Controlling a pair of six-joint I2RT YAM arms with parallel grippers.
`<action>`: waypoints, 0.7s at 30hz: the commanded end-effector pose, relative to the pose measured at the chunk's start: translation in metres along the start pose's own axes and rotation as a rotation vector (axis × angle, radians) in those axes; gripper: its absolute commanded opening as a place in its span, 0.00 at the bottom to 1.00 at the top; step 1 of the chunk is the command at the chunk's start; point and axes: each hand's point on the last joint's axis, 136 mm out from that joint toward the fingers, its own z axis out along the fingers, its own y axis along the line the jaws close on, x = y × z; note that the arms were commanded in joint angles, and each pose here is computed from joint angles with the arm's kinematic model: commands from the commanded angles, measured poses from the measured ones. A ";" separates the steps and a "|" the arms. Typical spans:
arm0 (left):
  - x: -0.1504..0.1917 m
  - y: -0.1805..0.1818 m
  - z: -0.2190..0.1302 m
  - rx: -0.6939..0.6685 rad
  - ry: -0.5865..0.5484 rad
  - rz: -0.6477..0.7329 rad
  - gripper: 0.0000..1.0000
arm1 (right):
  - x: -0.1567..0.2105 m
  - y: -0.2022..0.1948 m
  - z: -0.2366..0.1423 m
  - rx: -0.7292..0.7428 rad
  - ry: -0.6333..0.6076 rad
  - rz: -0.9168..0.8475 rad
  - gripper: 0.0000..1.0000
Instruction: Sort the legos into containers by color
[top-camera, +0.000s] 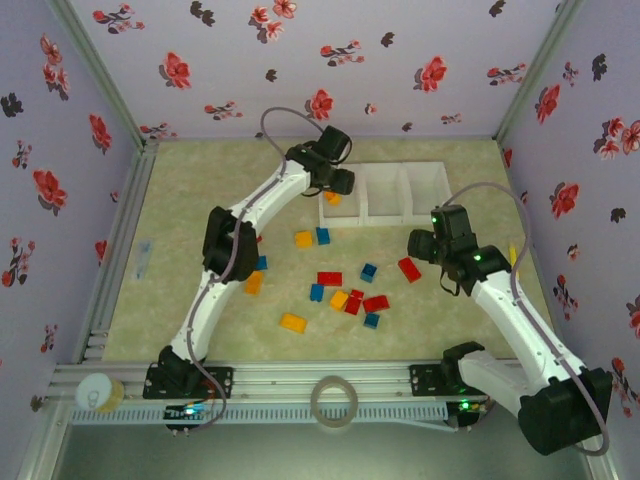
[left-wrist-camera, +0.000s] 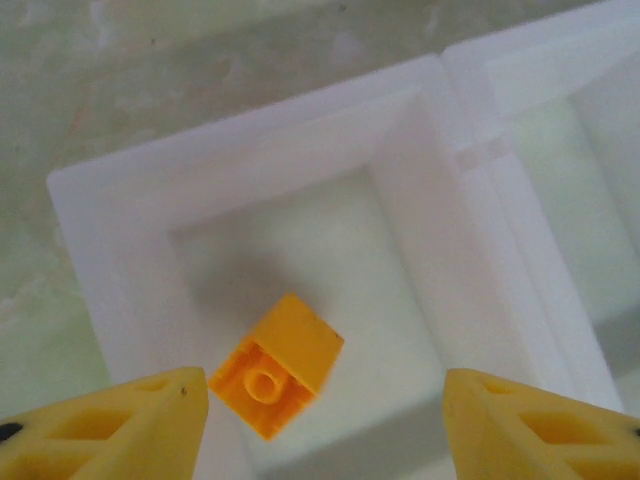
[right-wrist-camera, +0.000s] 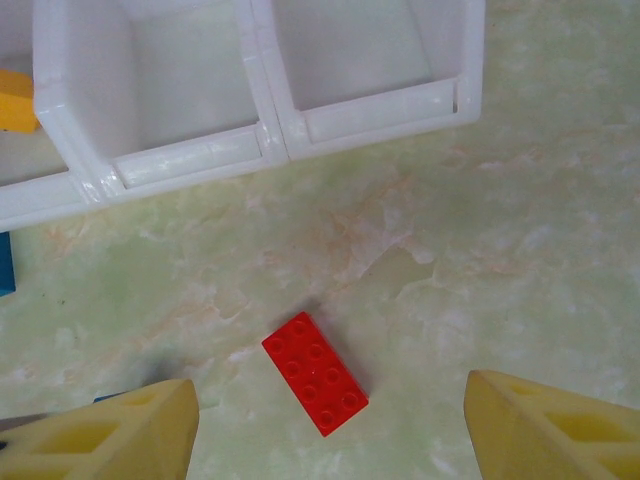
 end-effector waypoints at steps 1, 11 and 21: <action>-0.017 0.000 -0.067 0.010 -0.092 0.009 0.64 | 0.010 -0.001 -0.001 0.001 0.027 0.012 0.71; 0.066 0.036 -0.145 -0.002 -0.119 -0.035 0.66 | 0.042 0.003 0.024 -0.016 0.129 0.026 0.69; 0.124 0.057 -0.181 0.018 -0.155 -0.106 0.67 | 0.071 -0.001 0.051 0.033 0.249 0.008 0.69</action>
